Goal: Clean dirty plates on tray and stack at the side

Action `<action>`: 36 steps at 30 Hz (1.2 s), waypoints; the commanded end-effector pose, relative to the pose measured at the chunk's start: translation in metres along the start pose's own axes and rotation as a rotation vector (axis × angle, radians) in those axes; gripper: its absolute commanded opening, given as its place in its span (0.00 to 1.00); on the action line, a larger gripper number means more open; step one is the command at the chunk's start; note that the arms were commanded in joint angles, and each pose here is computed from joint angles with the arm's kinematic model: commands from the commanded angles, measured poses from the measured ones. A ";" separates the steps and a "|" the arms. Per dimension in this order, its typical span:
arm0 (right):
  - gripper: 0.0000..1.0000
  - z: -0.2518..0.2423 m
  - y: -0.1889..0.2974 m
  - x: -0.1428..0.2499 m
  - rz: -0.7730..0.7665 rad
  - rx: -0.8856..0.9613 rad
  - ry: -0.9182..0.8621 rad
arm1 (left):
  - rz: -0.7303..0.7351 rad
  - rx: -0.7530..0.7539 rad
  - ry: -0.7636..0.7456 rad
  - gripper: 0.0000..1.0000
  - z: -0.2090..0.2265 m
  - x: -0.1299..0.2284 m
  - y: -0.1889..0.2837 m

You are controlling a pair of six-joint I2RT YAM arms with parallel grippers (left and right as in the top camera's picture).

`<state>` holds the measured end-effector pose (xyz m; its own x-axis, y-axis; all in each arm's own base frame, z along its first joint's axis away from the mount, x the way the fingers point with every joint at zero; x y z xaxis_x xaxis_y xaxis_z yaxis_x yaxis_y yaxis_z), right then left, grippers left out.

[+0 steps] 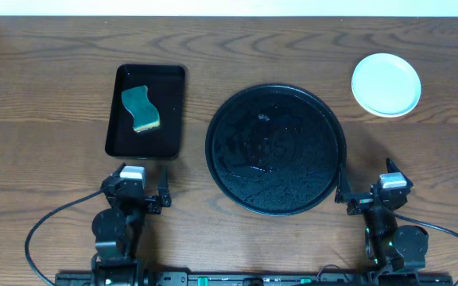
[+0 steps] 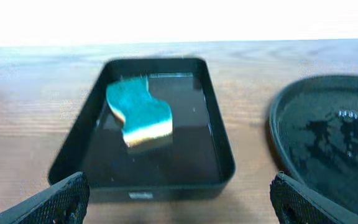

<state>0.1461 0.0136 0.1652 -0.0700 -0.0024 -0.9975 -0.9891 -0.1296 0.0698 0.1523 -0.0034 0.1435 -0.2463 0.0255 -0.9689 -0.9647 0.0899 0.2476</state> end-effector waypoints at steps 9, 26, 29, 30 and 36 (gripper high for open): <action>0.99 -0.001 0.000 0.000 -0.001 0.009 0.015 | -0.060 -0.168 0.228 0.93 0.011 0.000 0.007; 0.99 -0.001 0.000 0.000 -0.001 0.009 0.015 | -0.100 -0.112 0.098 0.93 0.007 -0.006 0.010; 0.99 -0.001 0.000 0.000 -0.001 0.009 0.015 | -0.097 -0.114 0.064 0.93 0.007 -0.006 0.010; 0.99 -0.001 0.000 0.000 -0.001 0.010 0.015 | -0.096 -0.115 0.043 0.93 0.007 -0.006 0.010; 0.99 -0.001 0.000 0.000 -0.001 0.009 0.015 | -0.098 -0.111 0.026 0.93 0.007 -0.007 0.010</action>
<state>0.1461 0.0136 0.1652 -0.0700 -0.0024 -0.9975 -0.9891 -0.1296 0.0698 0.1453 0.0055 0.1632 -0.1070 -0.0324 -0.9937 -0.9934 -0.0380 0.1082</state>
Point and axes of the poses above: each gripper's point midway between its finger pads, its own y axis back along the fingers, its own z axis along the line the jaws close on, x = y × z, the point moved 10 cm from there along y, back along the fingers, and after that the axes turned 1 degree about -y, right-handed, at the moved point
